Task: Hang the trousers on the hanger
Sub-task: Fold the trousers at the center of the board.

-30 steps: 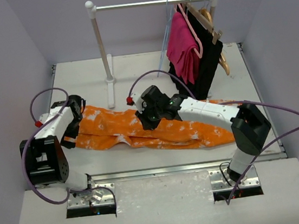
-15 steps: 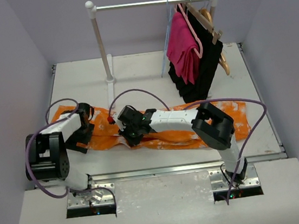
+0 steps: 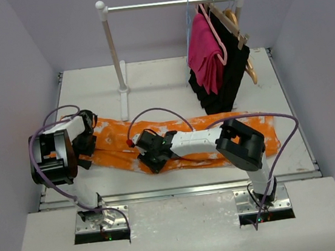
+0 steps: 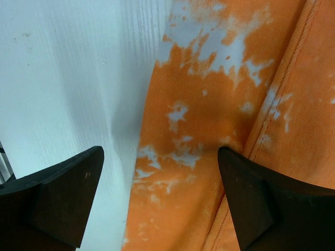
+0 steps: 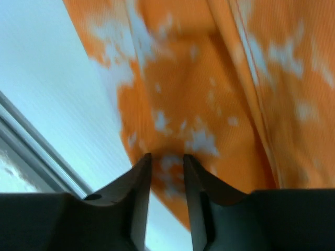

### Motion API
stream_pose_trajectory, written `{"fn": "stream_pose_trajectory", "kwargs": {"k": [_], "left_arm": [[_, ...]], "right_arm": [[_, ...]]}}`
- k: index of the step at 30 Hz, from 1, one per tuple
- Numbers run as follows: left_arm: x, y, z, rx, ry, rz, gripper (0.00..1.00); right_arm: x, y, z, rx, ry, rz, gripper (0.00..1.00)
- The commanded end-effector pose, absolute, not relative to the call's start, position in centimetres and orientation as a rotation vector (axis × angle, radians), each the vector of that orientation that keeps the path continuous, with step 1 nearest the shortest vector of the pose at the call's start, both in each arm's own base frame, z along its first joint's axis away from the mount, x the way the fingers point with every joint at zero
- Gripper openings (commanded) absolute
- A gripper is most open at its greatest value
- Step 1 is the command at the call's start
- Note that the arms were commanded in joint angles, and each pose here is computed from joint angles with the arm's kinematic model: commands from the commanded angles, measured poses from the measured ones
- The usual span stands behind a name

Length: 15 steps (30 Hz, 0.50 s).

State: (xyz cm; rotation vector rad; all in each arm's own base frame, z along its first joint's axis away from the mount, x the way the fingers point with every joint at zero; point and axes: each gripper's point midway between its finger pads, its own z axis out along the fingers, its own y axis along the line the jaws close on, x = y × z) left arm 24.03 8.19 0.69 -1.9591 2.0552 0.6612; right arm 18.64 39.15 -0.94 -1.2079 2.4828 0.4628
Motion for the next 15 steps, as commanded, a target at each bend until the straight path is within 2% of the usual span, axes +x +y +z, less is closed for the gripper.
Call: {"fn": "stream_pose_trajectory", "kwargs": {"k": [1,4,7,8,12,15], "left_arm": [[19.4,10.9,-0.9,-1.996,1.978,0.975,0.92],[18.9,11.0,-0.4,-2.006,1.953,0.983,0.92],[19.2,10.8,0.1,-1.989,1.967,0.937,0.92],[19.2,10.7,0.2,-1.985,1.975,0.923,0.92],[19.6,10.3,1.7,-1.961,1.996,0.824,0.92],[20.6,9.4,2.8,-1.92,2.034,0.671,0.92]], "right_arm": [[16.4,36.2,1.8,-1.177,2.531,0.477,0.42],[17.4,36.7,6.7,-1.085,2.419,0.536,0.47],[20.6,34.1,11.5,-0.876,2.329,0.485,0.56],[20.8,33.3,11.1,-0.843,2.343,0.447,0.58],[25.8,21.4,9.2,-0.331,2.516,0.212,0.6],[25.7,13.6,5.2,-0.072,2.626,0.046,0.67]]}}
